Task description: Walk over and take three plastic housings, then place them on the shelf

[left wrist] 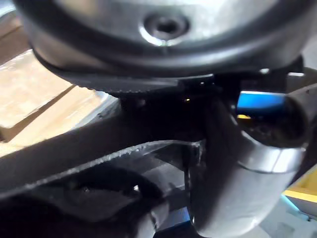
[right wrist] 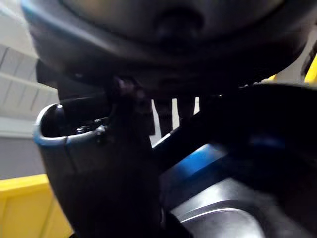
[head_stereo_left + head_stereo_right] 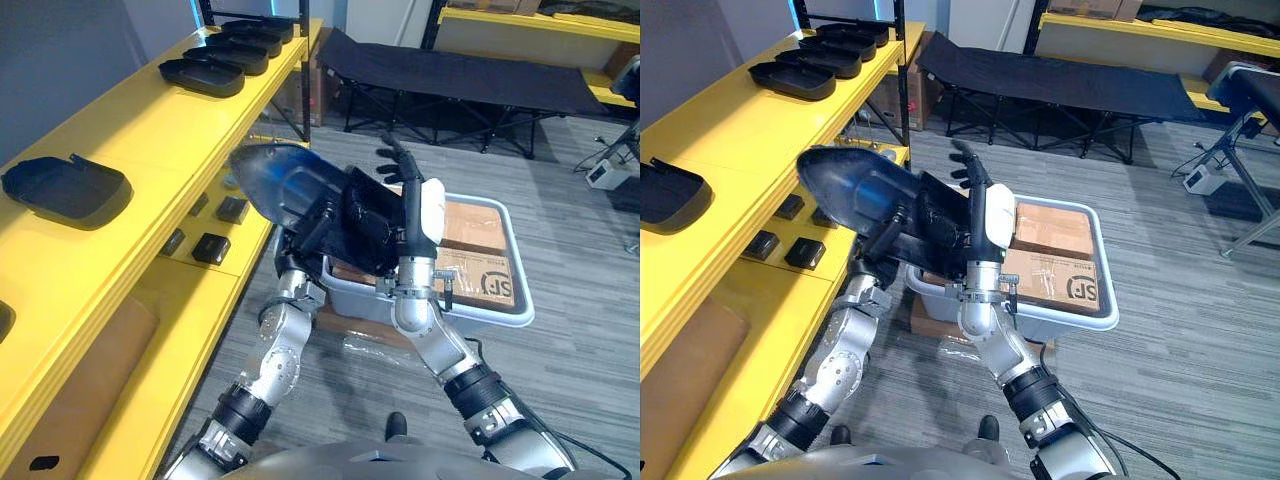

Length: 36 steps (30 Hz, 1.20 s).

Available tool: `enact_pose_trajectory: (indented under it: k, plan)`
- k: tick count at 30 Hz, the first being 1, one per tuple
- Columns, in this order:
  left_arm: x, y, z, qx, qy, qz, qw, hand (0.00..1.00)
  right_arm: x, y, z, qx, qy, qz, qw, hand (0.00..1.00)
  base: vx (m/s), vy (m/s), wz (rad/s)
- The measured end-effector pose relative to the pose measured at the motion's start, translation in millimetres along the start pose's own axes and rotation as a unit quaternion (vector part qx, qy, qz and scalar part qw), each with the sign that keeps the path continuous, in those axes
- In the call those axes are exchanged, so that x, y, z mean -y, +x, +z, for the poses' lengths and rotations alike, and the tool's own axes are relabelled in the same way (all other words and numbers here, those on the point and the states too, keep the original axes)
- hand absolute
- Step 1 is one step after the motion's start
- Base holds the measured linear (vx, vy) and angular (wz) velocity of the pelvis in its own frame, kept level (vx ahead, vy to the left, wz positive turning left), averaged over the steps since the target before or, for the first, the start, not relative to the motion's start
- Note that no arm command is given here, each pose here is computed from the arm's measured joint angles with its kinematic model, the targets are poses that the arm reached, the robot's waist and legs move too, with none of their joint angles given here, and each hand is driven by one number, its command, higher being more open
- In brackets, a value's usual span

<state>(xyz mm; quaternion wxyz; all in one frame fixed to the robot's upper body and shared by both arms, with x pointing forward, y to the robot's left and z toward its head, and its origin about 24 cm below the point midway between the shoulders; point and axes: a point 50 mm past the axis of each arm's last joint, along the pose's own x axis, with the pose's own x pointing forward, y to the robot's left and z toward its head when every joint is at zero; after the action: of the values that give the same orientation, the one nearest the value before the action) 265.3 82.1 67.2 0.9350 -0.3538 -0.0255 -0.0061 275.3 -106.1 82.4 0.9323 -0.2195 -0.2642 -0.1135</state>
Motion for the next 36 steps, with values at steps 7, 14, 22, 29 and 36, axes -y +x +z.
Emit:
enact_pose_trajectory:
  k: [7, 14, 22, 29, 36]
  plan:
    - [-4, 3, 40, 0.122, 0.109, 0.024, 0.986, 0.0, 6, -6, -9, -0.035, -0.006, 0.001, 0.999, 1.0, 0.0, 0.0, 0.01]
    - [-13, -6, 42, 0.165, 0.282, 0.063, 0.943, 0.0, 5, -6, -9, -0.05, 0.007, 0.009, 0.999, 1.0, 0.0, 0.0, 0.0]
    - [-19, -7, 49, 0.187, 0.432, 0.027, 0.882, 0.0, 8, -6, 4, -0.049, 0.158, 0.095, 0.982, 1.0, 0.0, 0.0, 0.0]
    - [-5, -12, 65, 0.192, 0.477, -0.101, 0.852, 0.0, 27, -10, 3, -0.048, 0.277, 0.258, 0.924, 1.0, 0.0, 0.0, -0.01]
    - [-6, -11, 69, 0.167, 0.499, -0.165, 0.834, 0.0, 38, -22, -14, -0.092, 0.26, 0.357, 0.893, 1.0, 0.0, 0.0, -0.01]
